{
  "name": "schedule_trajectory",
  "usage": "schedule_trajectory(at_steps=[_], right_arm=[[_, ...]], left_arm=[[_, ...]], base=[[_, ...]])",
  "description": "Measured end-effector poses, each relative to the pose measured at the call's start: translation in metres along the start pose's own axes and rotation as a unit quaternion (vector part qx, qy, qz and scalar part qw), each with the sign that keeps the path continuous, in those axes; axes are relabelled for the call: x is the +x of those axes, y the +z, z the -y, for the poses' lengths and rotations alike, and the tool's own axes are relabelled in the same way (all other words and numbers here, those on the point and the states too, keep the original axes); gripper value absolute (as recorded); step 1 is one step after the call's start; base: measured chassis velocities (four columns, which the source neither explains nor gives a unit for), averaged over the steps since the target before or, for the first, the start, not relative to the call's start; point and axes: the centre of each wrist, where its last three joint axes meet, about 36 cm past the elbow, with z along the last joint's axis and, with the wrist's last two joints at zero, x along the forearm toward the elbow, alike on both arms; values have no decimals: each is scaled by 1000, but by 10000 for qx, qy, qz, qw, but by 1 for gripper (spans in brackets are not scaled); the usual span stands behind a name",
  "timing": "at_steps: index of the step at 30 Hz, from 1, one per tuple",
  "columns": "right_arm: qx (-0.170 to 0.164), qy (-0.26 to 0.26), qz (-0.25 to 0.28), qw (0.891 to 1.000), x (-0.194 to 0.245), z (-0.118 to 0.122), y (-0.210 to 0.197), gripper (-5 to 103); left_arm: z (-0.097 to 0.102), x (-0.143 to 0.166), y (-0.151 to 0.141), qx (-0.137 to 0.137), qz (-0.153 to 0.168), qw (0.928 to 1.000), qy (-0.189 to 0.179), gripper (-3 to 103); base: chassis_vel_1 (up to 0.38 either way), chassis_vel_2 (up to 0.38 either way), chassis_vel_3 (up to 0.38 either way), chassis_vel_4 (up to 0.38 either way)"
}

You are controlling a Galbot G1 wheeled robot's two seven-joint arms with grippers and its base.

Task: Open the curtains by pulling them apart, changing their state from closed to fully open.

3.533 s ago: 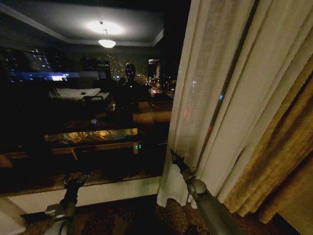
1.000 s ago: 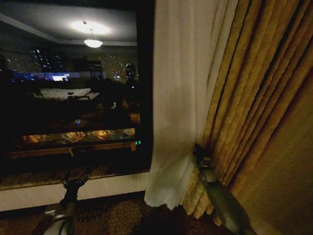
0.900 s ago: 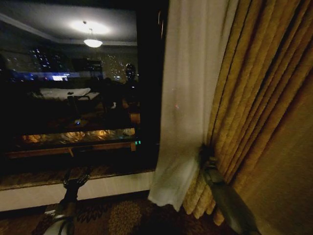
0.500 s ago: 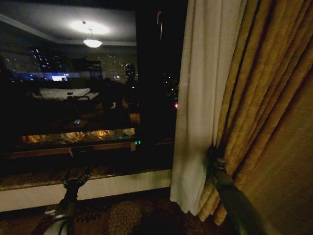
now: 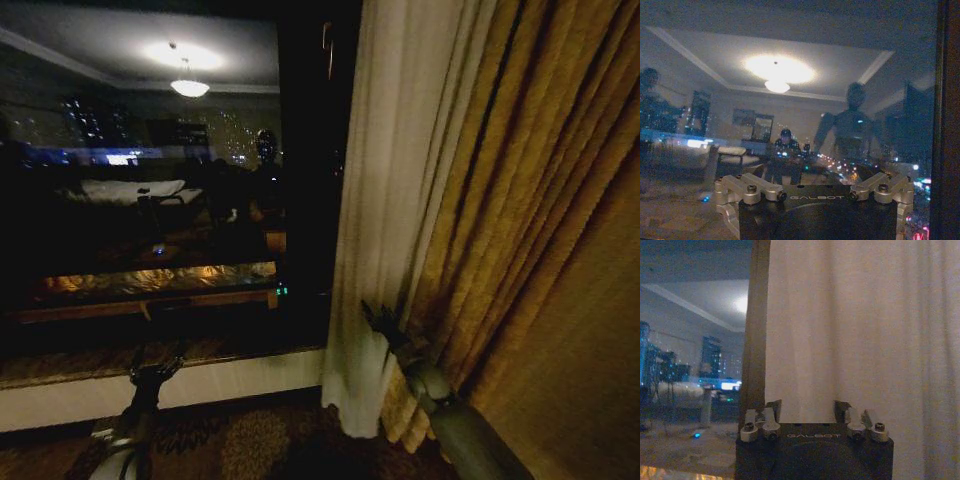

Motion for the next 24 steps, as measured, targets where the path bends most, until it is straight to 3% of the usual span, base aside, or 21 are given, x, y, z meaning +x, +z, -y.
schedule_trajectory(at_steps=[1,4,5,7,8,11,24], right_arm=[[-42,-2,1,10000,3,-4,-3,62],[-67,-43,-48,10000,11,-13,-10,62],[-37,-66,-75,9999,15,-15,-11,73],[26,-69,-112,9999,22,-20,-13,84],[26,-69,-112,9999,22,-20,-13,84],[95,53,-141,9998,29,-25,-13,97],[105,-71,-70,9999,31,-25,-12,100]], left_arm=[[0,0,0,0,0,10000,0,100],[0,0,0,0,0,10000,0,100],[0,0,0,0,0,10000,0,100],[0,0,0,0,0,10000,0,100],[0,0,0,0,0,10000,0,100],[0,0,0,0,0,10000,0,100],[0,0,0,0,0,10000,0,100]], base=[[0,0,0,0],[0,0,0,0],[0,0,0,0],[0,0,0,0],[0,0,0,0],[0,0,0,0],[0,0,0,0]])
